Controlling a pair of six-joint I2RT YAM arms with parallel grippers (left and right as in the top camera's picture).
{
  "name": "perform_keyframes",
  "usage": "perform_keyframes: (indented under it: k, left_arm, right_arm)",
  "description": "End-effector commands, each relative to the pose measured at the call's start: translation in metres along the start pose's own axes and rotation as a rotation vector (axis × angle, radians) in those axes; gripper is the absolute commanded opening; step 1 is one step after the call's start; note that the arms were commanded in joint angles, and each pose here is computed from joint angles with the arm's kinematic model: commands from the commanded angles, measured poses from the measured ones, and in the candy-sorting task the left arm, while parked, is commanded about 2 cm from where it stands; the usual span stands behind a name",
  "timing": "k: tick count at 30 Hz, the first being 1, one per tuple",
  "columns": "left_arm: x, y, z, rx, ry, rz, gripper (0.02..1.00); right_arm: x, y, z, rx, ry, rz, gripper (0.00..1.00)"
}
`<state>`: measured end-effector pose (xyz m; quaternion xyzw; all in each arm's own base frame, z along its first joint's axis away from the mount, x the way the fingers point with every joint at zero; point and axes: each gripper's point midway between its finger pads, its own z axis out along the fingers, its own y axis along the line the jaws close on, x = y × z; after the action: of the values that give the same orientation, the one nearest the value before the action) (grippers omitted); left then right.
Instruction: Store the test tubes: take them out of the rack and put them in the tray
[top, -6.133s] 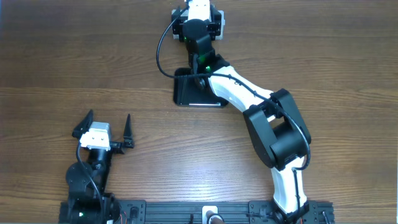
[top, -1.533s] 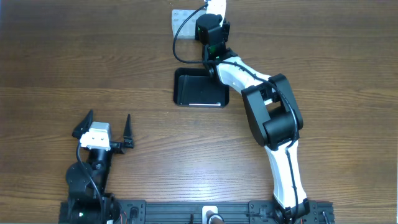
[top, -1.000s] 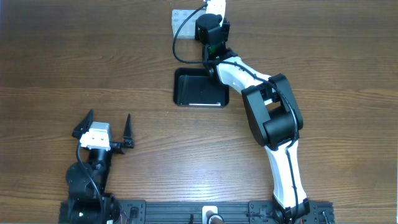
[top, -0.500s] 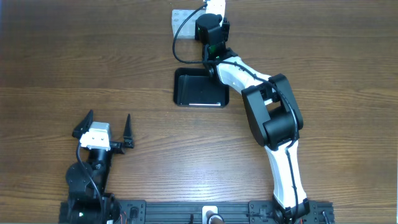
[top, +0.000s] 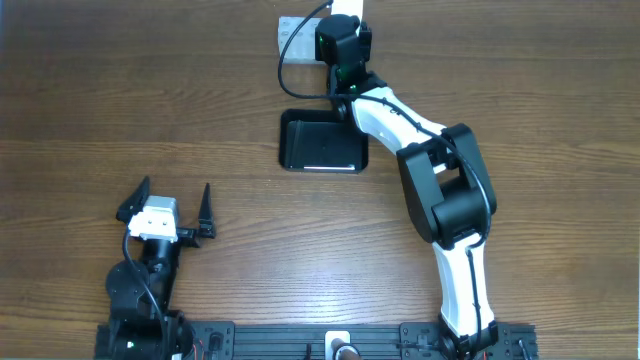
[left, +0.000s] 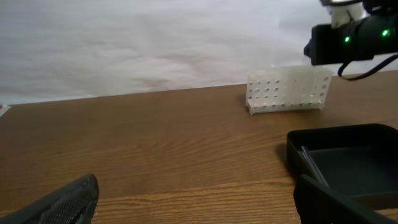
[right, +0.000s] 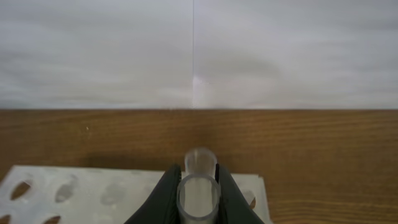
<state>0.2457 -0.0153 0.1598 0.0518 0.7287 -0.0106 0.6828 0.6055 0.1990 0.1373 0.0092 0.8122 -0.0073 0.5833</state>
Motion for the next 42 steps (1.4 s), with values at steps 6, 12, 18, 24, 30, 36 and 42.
perform_keyframes:
  k: [6,12,18,24,30,36,42]
  left_arm:
    - [0.001,-0.001,0.0,0.008,-0.002,0.01,1.0]
    - [0.001,-0.001,0.0,0.008,-0.002,0.01,1.0]
    - [0.001,-0.001,0.0,0.008,-0.002,0.01,1.0]
    - [0.001,-0.001,0.0,0.008,-0.002,0.01,1.0]
    - [0.001,-0.001,0.0,0.008,-0.002,0.01,1.0]
    - [0.001,-0.001,0.0,0.008,-0.002,0.01,1.0]
    - [0.001,-0.001,0.0,0.008,-0.002,0.01,0.993]
  right_arm:
    - [-0.065,-0.013,-0.021,0.014,-0.108,0.033,0.036]
    - [-0.066,-0.014,-0.022,0.016,-0.104,0.032,0.038]
    - [-0.075,-0.015,-0.023,0.018,-0.12,0.018,0.038]
    - [-0.108,-0.014,-0.03,0.014,-0.161,0.014,0.029]
    - [-0.141,-0.016,-0.039,0.02,-0.154,0.011,0.009]
    - [-0.172,-0.023,-0.055,0.025,-0.159,0.017,0.009]
    - [-0.176,-0.033,-0.083,0.029,-0.077,0.073,0.009]
